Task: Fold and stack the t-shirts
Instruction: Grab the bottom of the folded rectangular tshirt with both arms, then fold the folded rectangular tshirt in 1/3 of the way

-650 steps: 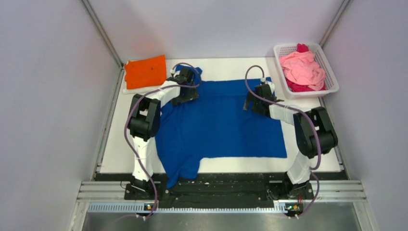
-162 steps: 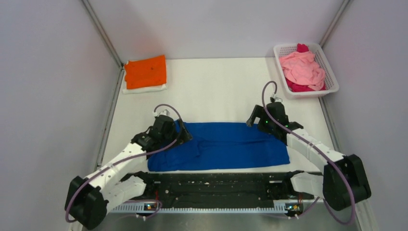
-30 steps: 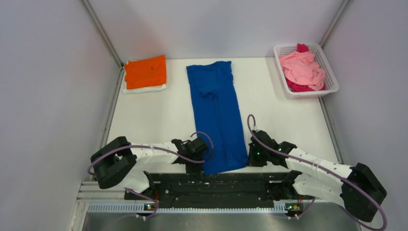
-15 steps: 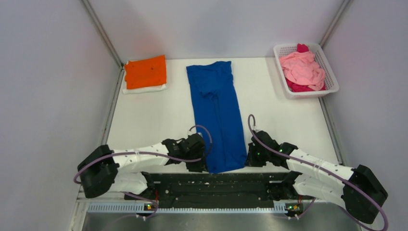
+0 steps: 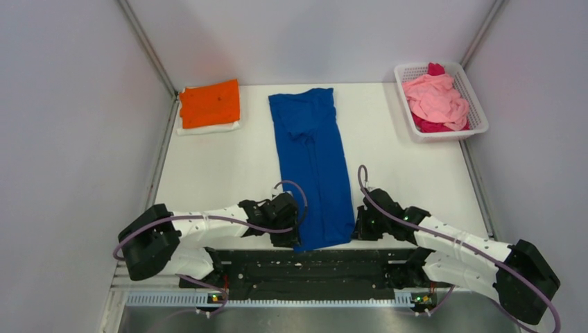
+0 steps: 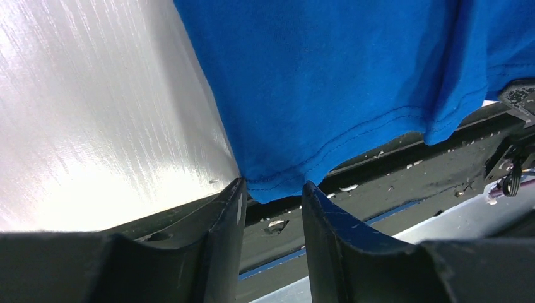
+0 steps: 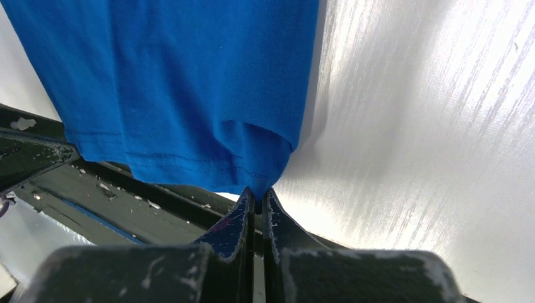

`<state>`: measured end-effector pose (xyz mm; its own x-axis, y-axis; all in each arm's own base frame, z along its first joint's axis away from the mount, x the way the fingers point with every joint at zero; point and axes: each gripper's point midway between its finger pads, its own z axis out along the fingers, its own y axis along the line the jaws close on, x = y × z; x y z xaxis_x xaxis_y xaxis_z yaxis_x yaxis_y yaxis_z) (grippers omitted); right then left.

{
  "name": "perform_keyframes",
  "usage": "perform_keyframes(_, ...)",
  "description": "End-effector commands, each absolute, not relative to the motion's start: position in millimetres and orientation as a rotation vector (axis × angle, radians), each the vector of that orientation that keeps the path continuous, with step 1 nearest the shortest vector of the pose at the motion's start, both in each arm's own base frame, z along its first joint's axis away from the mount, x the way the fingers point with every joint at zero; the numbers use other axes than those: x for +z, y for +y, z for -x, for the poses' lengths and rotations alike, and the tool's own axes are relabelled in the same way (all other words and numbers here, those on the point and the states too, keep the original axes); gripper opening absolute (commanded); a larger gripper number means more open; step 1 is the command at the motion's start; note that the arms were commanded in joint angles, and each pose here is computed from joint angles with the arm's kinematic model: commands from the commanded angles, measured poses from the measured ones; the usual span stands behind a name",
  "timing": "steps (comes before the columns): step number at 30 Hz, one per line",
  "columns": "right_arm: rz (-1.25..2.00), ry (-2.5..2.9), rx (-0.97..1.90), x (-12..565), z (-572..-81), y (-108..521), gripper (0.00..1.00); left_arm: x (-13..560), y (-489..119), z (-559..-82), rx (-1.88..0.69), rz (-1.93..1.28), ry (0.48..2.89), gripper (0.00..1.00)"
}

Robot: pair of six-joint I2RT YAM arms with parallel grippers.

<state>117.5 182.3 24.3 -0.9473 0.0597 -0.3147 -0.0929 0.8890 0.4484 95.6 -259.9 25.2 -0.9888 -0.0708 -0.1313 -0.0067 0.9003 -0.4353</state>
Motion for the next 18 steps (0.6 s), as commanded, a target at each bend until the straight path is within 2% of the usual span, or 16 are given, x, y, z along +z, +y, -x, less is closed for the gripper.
perform_keyframes(1,0.043,2.692,0.72,30.8,-121.6,187.6,0.0,27.4,-264.1,-101.8,-0.673,0.098,2.895,0.43)
perform_keyframes(6,0.046,2.691,0.729,31.0,-120.7,188.0,0.0,15.5,-259.8,-103.2,-0.589,0.107,2.921,0.4)
perform_keyframes(9,0.045,2.692,0.735,30.8,-119.9,188.5,0.0,13.7,-266.2,-104.9,-0.602,0.088,2.928,0.25)
perform_keyframes(12,0.026,2.696,0.742,29.6,-117.8,187.7,0.0,10.9,-261.4,-105.1,-0.543,0.097,2.943,0.0)
perform_keyframes(18,-0.09,2.708,0.671,26.8,-117.1,175.1,0.0,17.0,-237.9,-95.7,-0.488,0.147,2.948,0.0)
